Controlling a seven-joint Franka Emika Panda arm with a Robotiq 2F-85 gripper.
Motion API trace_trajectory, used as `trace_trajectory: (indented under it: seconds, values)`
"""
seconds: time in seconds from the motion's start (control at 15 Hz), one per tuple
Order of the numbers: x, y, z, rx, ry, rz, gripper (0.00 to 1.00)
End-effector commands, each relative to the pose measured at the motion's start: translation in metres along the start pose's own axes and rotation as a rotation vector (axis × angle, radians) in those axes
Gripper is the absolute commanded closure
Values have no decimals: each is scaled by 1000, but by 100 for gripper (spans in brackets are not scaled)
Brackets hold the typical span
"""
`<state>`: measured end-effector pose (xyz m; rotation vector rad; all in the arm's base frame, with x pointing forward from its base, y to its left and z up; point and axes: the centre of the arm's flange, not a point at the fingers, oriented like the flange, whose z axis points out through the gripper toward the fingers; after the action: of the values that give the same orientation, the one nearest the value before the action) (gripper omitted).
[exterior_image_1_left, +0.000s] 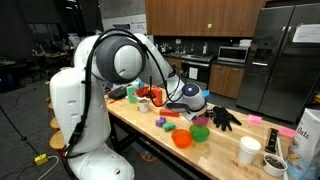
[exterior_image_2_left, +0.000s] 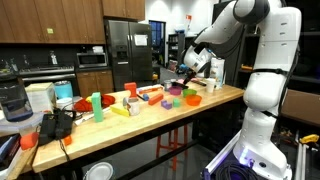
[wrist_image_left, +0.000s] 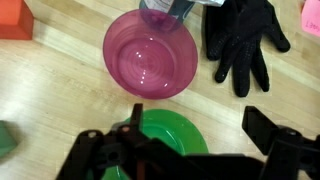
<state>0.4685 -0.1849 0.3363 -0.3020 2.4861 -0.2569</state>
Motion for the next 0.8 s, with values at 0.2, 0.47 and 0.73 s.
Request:
trace_trajectory:
  seconds: [0.2,0.47,0.73]
  values:
    - [-9,0,12,-13,-49,9,0]
    - [-4,-10,23,-8,-66,-9,0]
    - [2,-33,42,-34,-106,-61,0]
